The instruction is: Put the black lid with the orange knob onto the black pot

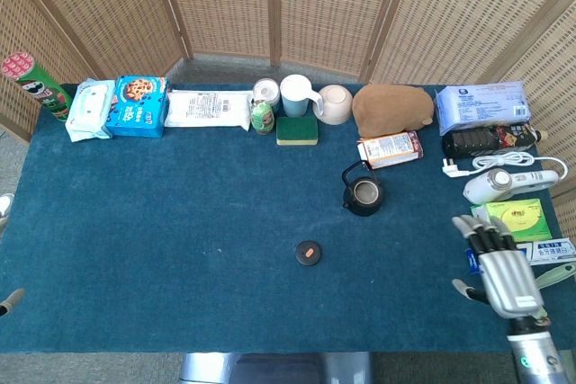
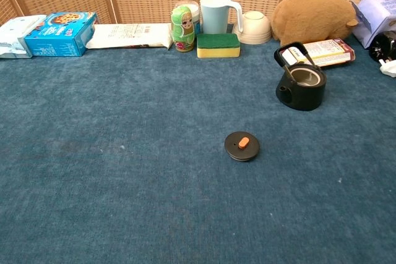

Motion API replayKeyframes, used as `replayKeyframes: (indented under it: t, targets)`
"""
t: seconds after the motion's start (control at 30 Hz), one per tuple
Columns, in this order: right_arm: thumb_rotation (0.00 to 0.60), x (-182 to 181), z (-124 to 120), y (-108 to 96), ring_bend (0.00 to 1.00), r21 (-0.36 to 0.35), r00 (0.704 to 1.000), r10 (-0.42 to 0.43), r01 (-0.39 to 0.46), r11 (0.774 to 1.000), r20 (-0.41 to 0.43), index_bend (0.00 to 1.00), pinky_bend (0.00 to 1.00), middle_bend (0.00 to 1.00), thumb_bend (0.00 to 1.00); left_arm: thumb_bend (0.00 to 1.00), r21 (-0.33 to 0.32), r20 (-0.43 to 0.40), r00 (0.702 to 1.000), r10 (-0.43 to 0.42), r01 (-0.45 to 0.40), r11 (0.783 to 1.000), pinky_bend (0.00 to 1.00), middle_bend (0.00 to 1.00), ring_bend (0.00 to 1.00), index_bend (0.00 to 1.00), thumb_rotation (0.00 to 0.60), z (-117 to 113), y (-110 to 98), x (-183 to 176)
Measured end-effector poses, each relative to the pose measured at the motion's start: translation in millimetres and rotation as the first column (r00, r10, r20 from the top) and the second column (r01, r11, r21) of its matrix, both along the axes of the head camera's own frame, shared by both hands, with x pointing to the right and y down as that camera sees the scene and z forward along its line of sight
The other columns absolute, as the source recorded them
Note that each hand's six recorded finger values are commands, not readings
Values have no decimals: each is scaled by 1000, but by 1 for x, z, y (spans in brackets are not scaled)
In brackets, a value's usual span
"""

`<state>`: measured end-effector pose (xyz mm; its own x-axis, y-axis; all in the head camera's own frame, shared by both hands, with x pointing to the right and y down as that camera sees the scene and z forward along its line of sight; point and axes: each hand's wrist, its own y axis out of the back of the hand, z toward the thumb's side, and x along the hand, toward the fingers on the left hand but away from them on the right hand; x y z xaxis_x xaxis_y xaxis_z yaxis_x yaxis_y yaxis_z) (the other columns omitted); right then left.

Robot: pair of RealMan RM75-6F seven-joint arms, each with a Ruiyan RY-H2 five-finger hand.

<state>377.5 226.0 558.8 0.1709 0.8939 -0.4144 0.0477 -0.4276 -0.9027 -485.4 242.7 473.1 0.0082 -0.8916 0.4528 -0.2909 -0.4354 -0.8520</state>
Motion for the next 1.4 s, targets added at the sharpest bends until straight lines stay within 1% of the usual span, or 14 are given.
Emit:
replayKeyframes:
  t: [0.13, 0.2, 0.3, 0.47, 0.67, 0.73, 0.87, 0.97, 1.07, 1.17, 1.4]
  targets:
    - [600, -24, 8, -11, 330, -33, 996, -80, 81, 996, 38, 172, 187, 299, 0, 209, -4, 3, 1000, 3, -3, 1000, 44, 0, 0, 0, 600, 1, 0, 1]
    - [600, -34, 10, -16, 364, -37, 993, -108, 110, 993, 55, 181, 226, 332, 0, 209, -5, 4, 1000, 3, -3, 1000, 44, 0, 0, 0, 600, 1, 0, 2]
    - [600, -48, 13, -21, 404, -42, 987, -146, 149, 988, 64, 194, 250, 372, 0, 210, -5, 5, 1000, 1, -1, 1000, 44, 0, 0, 0, 600, 1, 0, 1]
    - [600, -72, 23, -24, 463, -69, 976, -214, 216, 974, 41, 208, 262, 434, 6, 210, -5, 4, 1000, -5, 5, 1000, 44, 0, 0, 0, 600, 1, 0, 0]
    - [600, -105, 46, -23, 499, -134, 959, -282, 280, 951, 4, 208, 273, 470, 8, 210, -5, -1, 1000, -8, 8, 1000, 44, 0, 0, 0, 600, 0, -1, -2]
    - [600, -115, 56, -22, 476, -163, 956, -294, 288, 944, -11, 208, 270, 452, 9, 209, -7, -3, 1000, -7, 7, 1000, 44, 0, 0, 0, 600, 0, -1, -2]
    - [600, -139, 73, -20, 351, -208, 948, -318, 307, 929, -24, 208, 218, 345, 9, 209, -6, -9, 1000, -9, 9, 1000, 44, 0, 0, 0, 600, 0, -1, -3]
    - [600, -158, 82, -17, 212, -226, 941, -338, 323, 919, -27, 208, 124, 224, 8, 210, -6, -13, 1000, -10, 10, 1000, 44, 0, 0, 0, 600, -1, -1, -5]
    - [600, -172, 88, -14, 128, -234, 935, -354, 337, 912, -32, 208, 36, 153, 7, 210, -8, -18, 1000, -9, 9, 1000, 44, 0, 0, 0, 600, -1, -1, -5]
    - [600, -183, 92, -12, 105, -239, 933, -357, 340, 910, -33, 208, 7, 128, 6, 210, -8, -21, 1000, -8, 8, 1000, 44, 0, 0, 0, 600, -2, -1, -6]
    - [600, -203, 95, -11, 96, -226, 931, -364, 349, 909, -26, 208, 0, 93, 12, 209, -6, -33, 999, -14, 14, 1000, 44, 0, 0, 0, 600, -4, -1, -8]
